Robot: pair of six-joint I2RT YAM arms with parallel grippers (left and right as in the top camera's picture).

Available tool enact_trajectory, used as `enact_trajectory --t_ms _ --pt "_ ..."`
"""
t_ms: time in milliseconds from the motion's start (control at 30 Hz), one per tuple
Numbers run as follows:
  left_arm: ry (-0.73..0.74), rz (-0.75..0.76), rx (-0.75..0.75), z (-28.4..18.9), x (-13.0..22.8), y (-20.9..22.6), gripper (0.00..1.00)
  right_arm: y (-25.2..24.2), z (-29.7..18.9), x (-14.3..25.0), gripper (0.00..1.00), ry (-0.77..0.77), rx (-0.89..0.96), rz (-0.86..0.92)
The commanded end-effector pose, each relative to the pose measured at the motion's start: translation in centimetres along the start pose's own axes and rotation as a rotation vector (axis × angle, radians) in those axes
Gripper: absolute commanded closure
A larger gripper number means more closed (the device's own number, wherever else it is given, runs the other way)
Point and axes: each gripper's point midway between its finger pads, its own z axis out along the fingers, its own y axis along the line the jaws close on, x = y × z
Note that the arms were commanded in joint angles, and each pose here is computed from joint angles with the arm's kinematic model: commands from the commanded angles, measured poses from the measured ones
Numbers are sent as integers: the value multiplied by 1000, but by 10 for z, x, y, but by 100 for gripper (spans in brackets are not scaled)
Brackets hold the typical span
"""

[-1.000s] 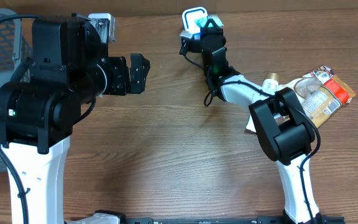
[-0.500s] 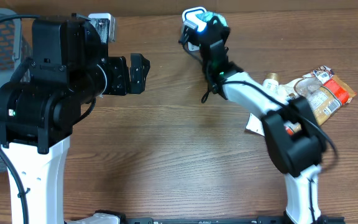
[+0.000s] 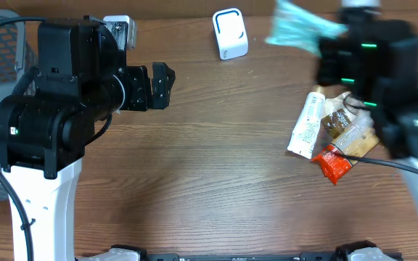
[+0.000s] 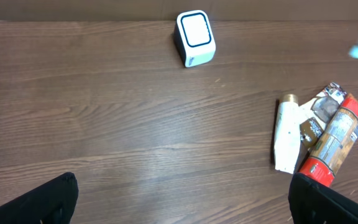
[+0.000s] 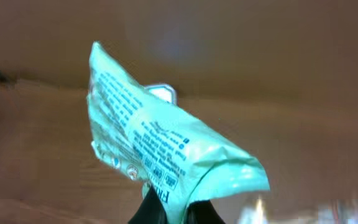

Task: Scan the item barcode
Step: 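Carry the pack right and drop it onto the scanned pile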

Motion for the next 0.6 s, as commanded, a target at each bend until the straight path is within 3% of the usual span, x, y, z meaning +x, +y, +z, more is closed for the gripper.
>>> enact_trajectory --t_ms 0,200,567 --pt "-5 23 5 0 -1 -1 0 -42 -29 12 96 52 31 420" --pt "-4 23 5 0 -1 -1 0 -114 -22 77 96 213 243 608" --pt "-4 24 5 0 -1 -1 1 -162 69 197 96 231 301 835"
